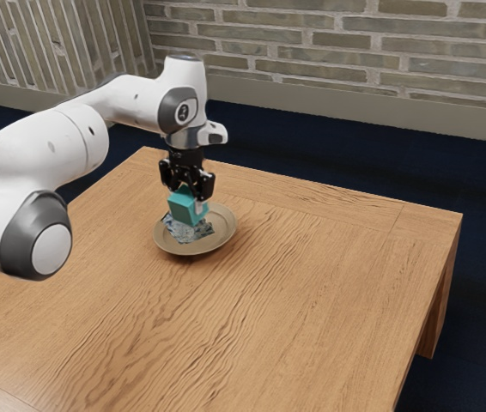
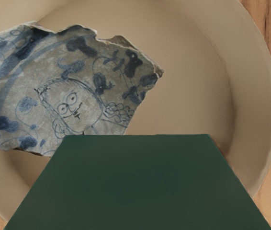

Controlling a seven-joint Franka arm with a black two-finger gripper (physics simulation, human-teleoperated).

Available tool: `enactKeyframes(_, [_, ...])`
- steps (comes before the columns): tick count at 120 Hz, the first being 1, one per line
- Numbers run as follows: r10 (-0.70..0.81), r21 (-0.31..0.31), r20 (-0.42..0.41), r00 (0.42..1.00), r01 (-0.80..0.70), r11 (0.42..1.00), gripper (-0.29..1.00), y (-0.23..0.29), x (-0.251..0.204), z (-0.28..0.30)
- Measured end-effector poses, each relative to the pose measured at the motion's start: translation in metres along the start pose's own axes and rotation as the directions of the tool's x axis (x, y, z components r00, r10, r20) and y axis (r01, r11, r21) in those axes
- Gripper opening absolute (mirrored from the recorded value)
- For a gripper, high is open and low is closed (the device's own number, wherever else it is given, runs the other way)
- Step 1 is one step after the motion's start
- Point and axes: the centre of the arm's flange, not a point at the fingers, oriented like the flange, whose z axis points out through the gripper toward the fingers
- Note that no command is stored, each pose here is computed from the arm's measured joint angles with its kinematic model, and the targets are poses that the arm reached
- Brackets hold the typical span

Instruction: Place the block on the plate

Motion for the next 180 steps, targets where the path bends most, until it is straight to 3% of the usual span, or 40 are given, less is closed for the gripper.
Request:
enactKeyframes(56, [-0.024, -0.006, -0.032, 0.999, 0.023, 1.000, 0.41, -0.016, 0.021, 0.044])
enactKeyframes(92, [-0.026, -0.006, -0.048, 0.999, 0.026, 1.000, 0.62, -0.017, 0.020, 0.036])
enactKeyframes(142, [-0.047, 0.004, -0.173, 0.984, 0.049, 0.999, 0.69, -0.032, -0.035, -0.114])
enactKeyframes(180, [-0.014, -0.072, -0.181, 0.983, 0.002, 0.997, 0.70, 0.018, -0.126, -0.215])
